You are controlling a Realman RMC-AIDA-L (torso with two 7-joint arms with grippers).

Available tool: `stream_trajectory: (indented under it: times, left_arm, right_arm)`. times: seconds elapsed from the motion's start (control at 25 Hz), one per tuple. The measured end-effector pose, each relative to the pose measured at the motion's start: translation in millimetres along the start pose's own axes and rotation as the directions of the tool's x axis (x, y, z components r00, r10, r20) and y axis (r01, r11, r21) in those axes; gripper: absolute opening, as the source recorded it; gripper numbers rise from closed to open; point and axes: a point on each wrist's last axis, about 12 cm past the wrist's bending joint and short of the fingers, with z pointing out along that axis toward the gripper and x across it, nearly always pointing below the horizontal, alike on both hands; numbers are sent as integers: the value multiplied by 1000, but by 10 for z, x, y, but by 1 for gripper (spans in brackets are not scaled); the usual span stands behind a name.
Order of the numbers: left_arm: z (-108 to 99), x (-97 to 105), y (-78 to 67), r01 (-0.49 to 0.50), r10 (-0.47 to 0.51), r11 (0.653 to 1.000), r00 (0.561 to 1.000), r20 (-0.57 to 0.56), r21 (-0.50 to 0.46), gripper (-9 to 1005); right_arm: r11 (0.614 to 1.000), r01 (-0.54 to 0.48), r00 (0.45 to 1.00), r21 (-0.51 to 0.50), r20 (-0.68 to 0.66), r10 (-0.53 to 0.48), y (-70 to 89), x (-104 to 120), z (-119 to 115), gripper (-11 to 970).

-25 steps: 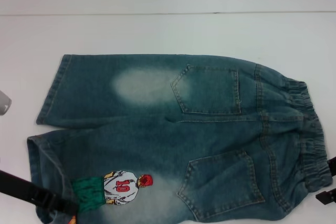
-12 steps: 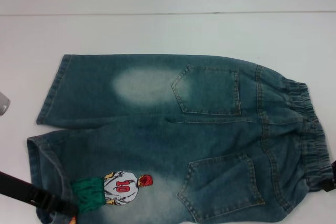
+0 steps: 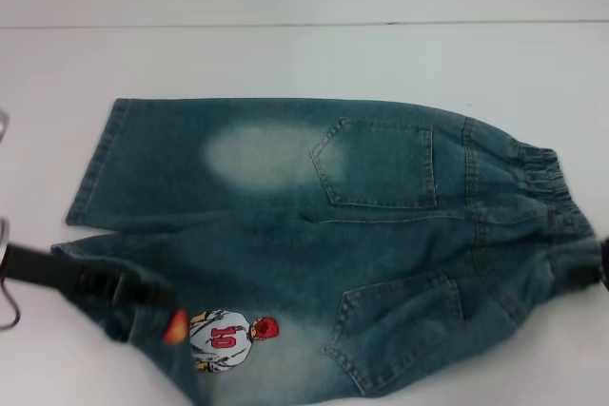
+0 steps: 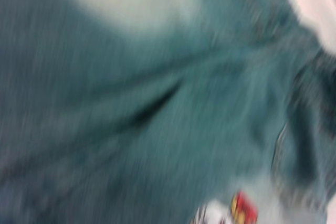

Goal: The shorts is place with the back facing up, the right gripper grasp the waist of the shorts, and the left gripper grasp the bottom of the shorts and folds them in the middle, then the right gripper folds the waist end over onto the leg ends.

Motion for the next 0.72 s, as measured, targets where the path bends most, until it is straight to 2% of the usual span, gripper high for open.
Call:
stream_trajectory:
  times: [0.04, 0.28, 0.72]
  left_arm:
    - [-13, -71, -13, -13, 13, 1000, 1000, 28, 2, 4]
    - [-55, -405, -46, -65, 69, 997, 990, 123, -35, 4]
    - [-123, -855, 21, -63, 112, 978, 963, 245, -197, 5]
  right_arm:
    - [1000, 8, 998, 20, 62, -10, -14, -48, -38, 57]
    - [996, 8, 985, 88, 170, -23, -64, -126, -150, 68]
    - [957, -76, 950, 280, 311, -16, -266, -167, -347, 89]
